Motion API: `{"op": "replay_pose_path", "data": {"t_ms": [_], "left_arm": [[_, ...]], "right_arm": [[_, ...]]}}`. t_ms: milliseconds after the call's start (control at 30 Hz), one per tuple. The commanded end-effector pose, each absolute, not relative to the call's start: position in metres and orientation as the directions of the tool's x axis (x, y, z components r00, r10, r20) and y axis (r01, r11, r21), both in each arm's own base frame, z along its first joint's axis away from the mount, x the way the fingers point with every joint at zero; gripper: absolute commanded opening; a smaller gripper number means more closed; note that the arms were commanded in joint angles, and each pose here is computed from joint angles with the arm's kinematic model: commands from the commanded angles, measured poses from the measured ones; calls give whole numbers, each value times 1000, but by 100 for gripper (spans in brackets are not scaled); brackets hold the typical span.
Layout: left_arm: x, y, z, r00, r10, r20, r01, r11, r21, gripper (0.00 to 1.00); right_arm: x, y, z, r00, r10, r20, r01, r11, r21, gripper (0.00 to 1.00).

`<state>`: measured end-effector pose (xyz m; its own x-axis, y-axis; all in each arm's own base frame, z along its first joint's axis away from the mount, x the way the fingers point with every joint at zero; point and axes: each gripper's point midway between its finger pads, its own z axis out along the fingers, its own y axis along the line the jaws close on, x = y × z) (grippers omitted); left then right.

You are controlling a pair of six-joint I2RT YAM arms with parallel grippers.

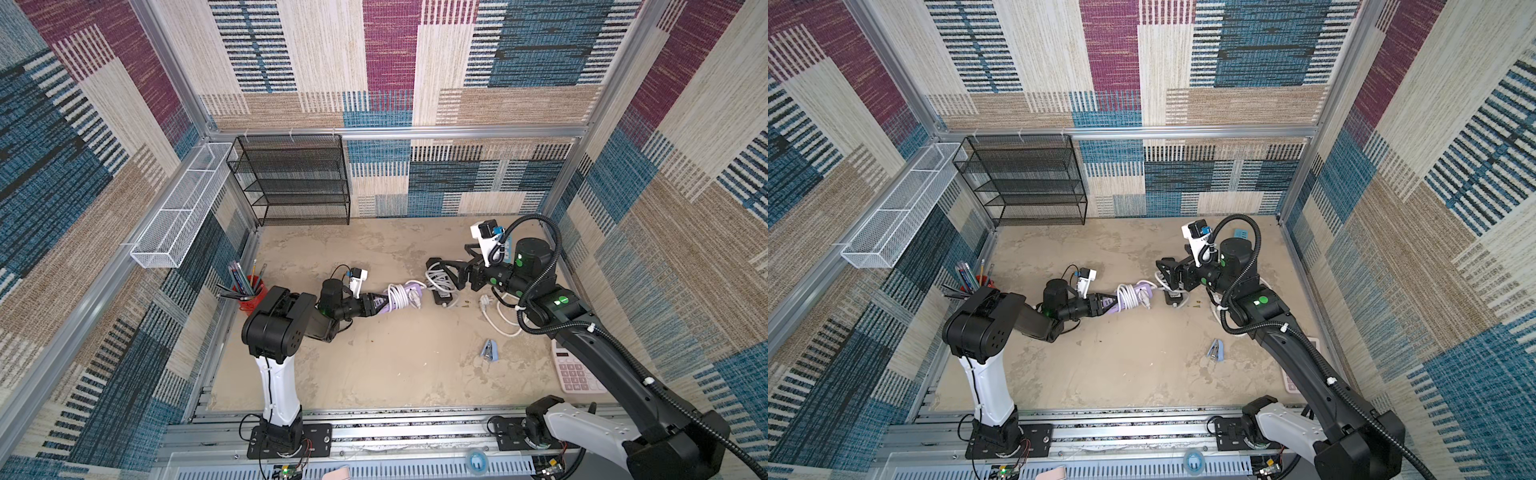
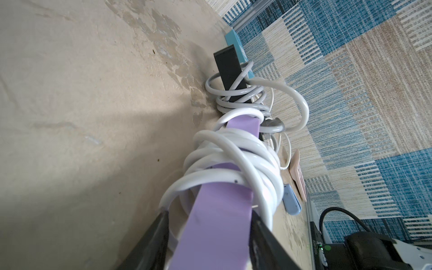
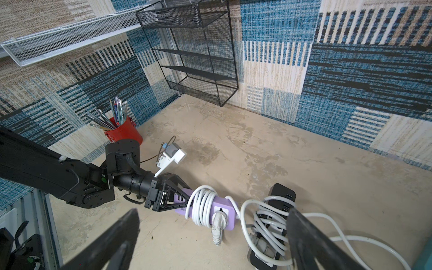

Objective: Unwrap the cord wrapped around the power strip
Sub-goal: Pick up the power strip from the center of the board.

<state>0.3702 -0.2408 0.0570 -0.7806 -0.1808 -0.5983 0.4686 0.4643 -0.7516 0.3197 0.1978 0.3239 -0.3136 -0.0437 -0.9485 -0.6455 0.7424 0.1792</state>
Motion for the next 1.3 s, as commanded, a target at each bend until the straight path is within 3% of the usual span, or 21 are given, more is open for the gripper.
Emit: {"op": "replay_pose_path", "data": {"t_ms": [0, 100, 167, 400, 733, 967, 1133, 1267], "left_arm": [[367, -246, 67, -768, -177, -615, 506, 420, -753, 47], [363, -247, 67, -771, -174, -613, 511, 407, -757, 23], [362, -248, 69, -770, -174, -614, 514, 402, -758, 0], [363, -248, 105, -736, -181, -652, 557, 384, -736, 0], [381, -247, 259, -571, -105, -814, 692, 472, -546, 0], [374, -236, 357, -442, 79, -894, 767, 549, -331, 0], [362, -229, 368, -381, 71, -922, 777, 565, -278, 0], [354, -221, 361, -360, 84, -929, 771, 587, -245, 0]], "right_arm": [[319, 198, 327, -299, -38, -953, -648, 742, 173, 98], [320, 198, 325, -302, -40, -952, -648, 742, 175, 98], [320, 199, 325, -303, -38, -952, -648, 741, 177, 98], [321, 199, 321, -309, -49, -950, -648, 742, 172, 98], [343, 204, 336, -253, -73, -965, -646, 755, 113, 98], [341, 216, 384, -58, -77, -995, -668, 744, -19, 98], [323, 226, 384, 179, -156, -971, -607, 760, -234, 98], [311, 226, 388, 277, -140, -951, -594, 752, -284, 98]]}}
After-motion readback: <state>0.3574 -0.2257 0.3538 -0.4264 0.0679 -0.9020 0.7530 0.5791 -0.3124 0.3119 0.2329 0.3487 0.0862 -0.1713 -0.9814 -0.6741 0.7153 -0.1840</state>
